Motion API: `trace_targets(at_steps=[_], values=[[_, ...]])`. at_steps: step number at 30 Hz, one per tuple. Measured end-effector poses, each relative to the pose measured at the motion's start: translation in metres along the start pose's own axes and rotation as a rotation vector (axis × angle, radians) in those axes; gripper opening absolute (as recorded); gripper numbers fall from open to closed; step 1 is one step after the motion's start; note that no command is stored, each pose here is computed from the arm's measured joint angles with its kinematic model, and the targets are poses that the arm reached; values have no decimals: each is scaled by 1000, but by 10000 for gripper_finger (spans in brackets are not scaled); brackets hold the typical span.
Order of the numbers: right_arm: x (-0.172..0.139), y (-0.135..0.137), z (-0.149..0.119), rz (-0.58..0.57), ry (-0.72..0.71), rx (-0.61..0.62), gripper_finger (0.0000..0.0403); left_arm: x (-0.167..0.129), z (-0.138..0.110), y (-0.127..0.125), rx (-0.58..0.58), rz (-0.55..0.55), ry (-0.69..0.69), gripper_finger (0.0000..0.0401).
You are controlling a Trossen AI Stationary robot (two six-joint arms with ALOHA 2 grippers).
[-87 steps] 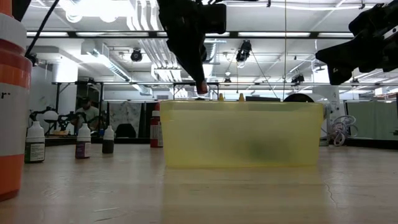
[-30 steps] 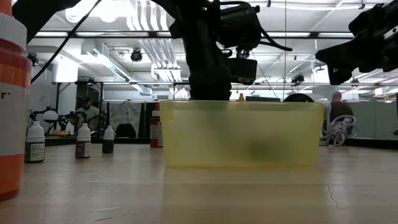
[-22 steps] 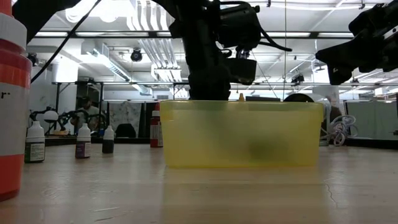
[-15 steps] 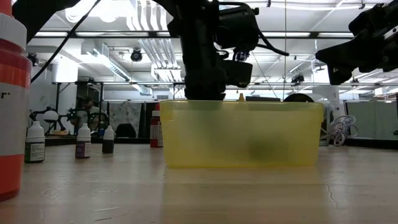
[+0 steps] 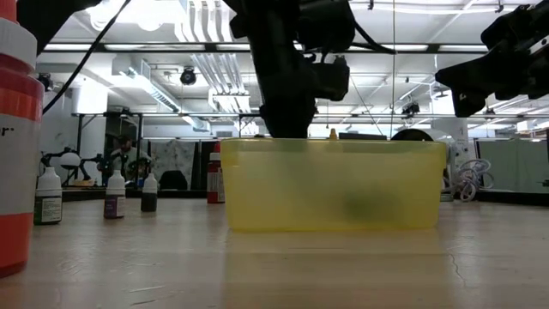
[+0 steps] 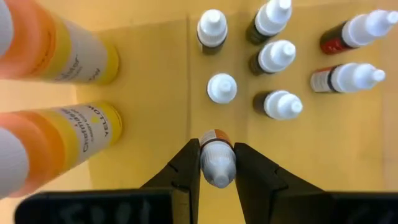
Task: Pick & Place food coloring
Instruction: Put the small orange food coloring bottle into the yellow bin
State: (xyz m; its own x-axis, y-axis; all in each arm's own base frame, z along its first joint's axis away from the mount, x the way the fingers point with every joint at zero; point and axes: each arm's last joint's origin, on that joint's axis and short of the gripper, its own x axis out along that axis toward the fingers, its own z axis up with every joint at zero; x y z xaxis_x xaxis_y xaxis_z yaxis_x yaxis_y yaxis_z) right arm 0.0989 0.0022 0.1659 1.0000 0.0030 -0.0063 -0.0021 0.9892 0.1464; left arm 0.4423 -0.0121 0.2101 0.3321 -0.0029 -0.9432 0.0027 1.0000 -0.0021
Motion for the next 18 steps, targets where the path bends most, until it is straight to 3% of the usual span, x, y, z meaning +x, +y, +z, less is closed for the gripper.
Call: trace_targets(at_steps=[18], values=[[0, 0, 0, 0, 0, 2, 13, -13, -4, -2, -62, 4, 55, 58]])
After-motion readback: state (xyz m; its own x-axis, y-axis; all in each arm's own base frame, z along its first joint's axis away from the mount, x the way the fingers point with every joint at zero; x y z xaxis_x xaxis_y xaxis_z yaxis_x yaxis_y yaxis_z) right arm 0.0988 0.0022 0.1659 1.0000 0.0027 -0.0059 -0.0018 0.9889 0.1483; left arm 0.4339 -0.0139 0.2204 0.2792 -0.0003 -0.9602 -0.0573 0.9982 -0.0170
